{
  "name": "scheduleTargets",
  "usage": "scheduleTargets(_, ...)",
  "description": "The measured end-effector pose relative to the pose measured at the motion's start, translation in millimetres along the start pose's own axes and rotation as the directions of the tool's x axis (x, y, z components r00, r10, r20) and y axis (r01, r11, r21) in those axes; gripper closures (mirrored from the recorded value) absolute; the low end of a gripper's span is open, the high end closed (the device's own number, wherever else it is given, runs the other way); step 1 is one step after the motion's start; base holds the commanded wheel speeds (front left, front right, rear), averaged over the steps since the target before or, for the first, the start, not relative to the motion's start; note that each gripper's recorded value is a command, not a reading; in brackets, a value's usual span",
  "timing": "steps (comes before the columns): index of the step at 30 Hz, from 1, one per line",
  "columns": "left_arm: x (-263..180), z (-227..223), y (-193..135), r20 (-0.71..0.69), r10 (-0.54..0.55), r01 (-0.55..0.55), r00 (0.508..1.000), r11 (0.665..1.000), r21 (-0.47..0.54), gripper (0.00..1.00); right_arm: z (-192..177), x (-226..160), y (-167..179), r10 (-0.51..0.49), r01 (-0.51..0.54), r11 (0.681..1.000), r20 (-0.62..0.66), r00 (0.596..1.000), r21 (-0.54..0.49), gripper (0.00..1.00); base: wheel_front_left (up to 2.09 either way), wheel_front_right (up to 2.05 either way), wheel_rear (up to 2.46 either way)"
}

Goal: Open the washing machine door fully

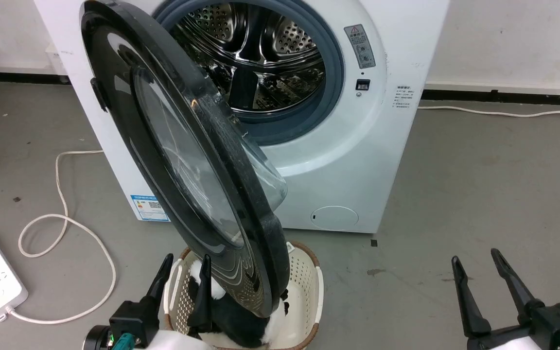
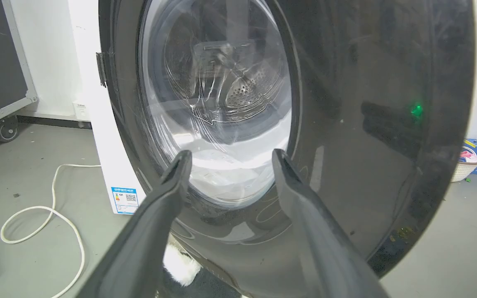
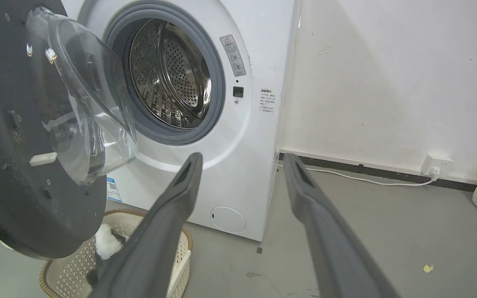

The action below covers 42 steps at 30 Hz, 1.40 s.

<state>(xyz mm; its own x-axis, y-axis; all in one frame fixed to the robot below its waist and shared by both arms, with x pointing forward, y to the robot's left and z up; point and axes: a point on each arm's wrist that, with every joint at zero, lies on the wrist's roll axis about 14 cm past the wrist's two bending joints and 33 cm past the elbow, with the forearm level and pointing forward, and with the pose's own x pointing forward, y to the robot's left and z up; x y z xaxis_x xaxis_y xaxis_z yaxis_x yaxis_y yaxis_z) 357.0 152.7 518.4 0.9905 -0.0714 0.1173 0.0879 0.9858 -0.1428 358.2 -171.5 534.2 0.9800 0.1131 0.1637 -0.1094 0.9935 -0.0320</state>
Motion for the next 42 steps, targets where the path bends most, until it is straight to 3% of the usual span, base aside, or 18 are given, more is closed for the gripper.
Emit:
scheduleTargets(4,-2,-5,0,-0.017,-0.001,0.001,1.000,1.000,0.010,0.00,-4,-3,1,-0.003,0.003,1.000,-0.013,1.000,0.002,0.00,0.00,0.00,0.00)
scheduleTargets(5,-2,-6,0,-0.020,-0.003,0.003,1.000,1.000,0.012,1.00,-4,-3,1,-0.003,0.003,1.000,-0.014,1.000,0.001,0.00,0.00,0.00,0.00)
scheduleTargets(14,2,13,2,0.040,0.004,-0.006,0.999,1.000,0.027,1.00,-3,-3,2,-0.005,0.005,1.000,-0.011,1.000,0.016,0.00,0.00,0.00,0.00)
scheduleTargets(19,12,69,14,0.214,0.047,-0.053,0.976,0.998,0.019,1.00,-1,-2,2,-0.005,0.005,1.000,-0.002,1.000,0.020,0.00,0.00,0.00,0.00)
scheduleTargets(20,16,101,13,0.310,0.047,-0.055,0.950,0.998,0.017,1.00,0,-2,2,-0.005,0.005,1.000,0.001,1.000,0.020,0.00,0.00,0.00,0.00)
scheduleTargets(26,12,195,-9,0.579,-0.006,-0.013,0.815,1.000,0.029,1.00,1,-3,0,-0.013,0.012,1.000,0.005,1.000,0.028,0.00,0.00,0.00,0.00)
scheduleTargets(31,5,225,-45,0.660,-0.099,0.086,0.745,0.995,0.051,1.00,2,-4,-3,-0.024,0.024,0.999,0.007,1.000,0.037,0.00,0.00,0.00,0.00)
scheduleTargets(34,7,215,-71,0.632,-0.165,0.170,0.757,0.984,0.054,1.00,2,-6,-5,-0.032,0.031,0.999,0.007,0.999,0.042,0.00,0.00,0.00,0.00)
scheduleTargets(42,15,120,-136,0.342,-0.330,0.362,0.880,0.932,-0.032,1.00,-2,-8,-9,-0.048,0.048,0.998,-0.004,0.999,0.049,0.00,0.00,0.00,0.00)
